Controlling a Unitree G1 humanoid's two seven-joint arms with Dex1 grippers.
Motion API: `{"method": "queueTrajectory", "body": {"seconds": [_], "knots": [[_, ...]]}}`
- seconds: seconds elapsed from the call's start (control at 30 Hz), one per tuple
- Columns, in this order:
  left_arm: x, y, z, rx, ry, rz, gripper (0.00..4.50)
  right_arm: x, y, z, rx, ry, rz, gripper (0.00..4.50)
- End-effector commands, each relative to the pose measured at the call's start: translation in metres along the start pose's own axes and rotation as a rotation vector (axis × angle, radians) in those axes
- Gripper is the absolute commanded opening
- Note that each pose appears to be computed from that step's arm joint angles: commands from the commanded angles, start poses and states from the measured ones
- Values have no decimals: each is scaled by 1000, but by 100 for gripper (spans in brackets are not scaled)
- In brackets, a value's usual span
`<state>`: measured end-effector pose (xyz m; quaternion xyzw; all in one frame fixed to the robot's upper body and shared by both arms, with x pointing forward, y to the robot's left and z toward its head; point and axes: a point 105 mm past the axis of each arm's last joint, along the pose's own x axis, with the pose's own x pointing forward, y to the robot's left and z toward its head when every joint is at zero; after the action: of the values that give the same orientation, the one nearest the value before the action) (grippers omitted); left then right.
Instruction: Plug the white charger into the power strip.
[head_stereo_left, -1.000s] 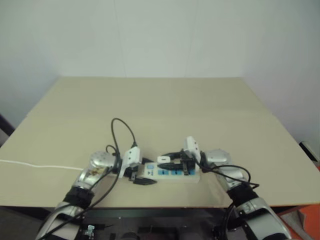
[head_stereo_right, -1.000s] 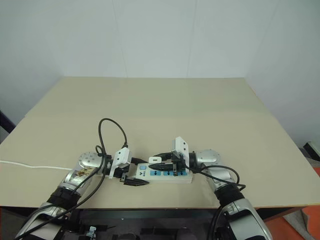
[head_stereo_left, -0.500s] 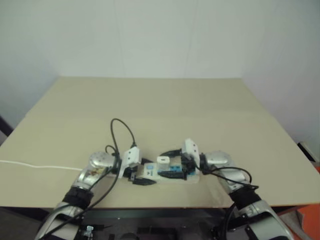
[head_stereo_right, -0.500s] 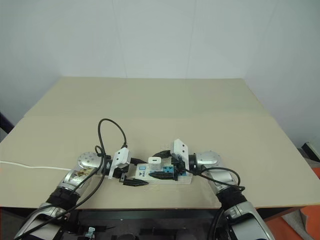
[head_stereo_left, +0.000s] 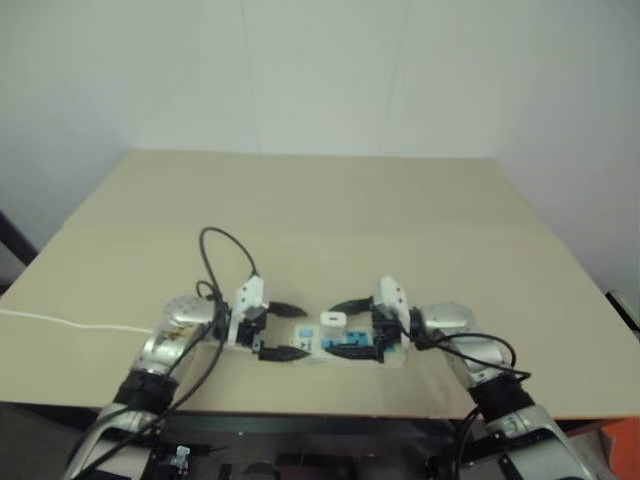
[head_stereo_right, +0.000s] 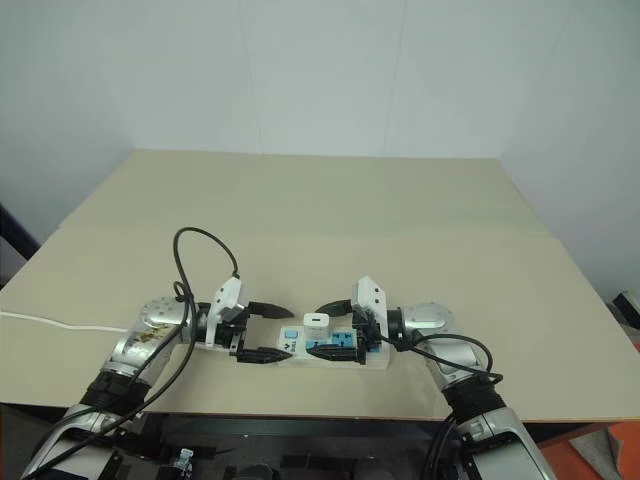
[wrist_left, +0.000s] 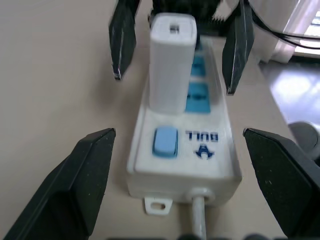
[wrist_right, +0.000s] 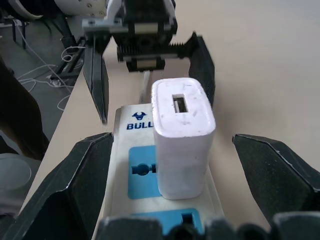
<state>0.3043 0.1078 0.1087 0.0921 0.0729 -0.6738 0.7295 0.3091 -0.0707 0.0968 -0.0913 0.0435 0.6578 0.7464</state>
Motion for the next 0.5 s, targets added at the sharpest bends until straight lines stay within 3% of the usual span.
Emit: {"method": "queueTrajectory", "body": {"seconds": [0.03, 0.33, 0.5], "knots": [[-11, -3, 28, 33, -57, -30, 445, -20, -3, -6, 72, 25, -57, 450], [-38, -11, 38, 73, -32, 10, 445, -90, -5, 58, -58, -7, -168, 450], [-69, -11, 43, 103, 9, 105, 445, -138, 2, 71, -109, 50, -274, 450]]}}
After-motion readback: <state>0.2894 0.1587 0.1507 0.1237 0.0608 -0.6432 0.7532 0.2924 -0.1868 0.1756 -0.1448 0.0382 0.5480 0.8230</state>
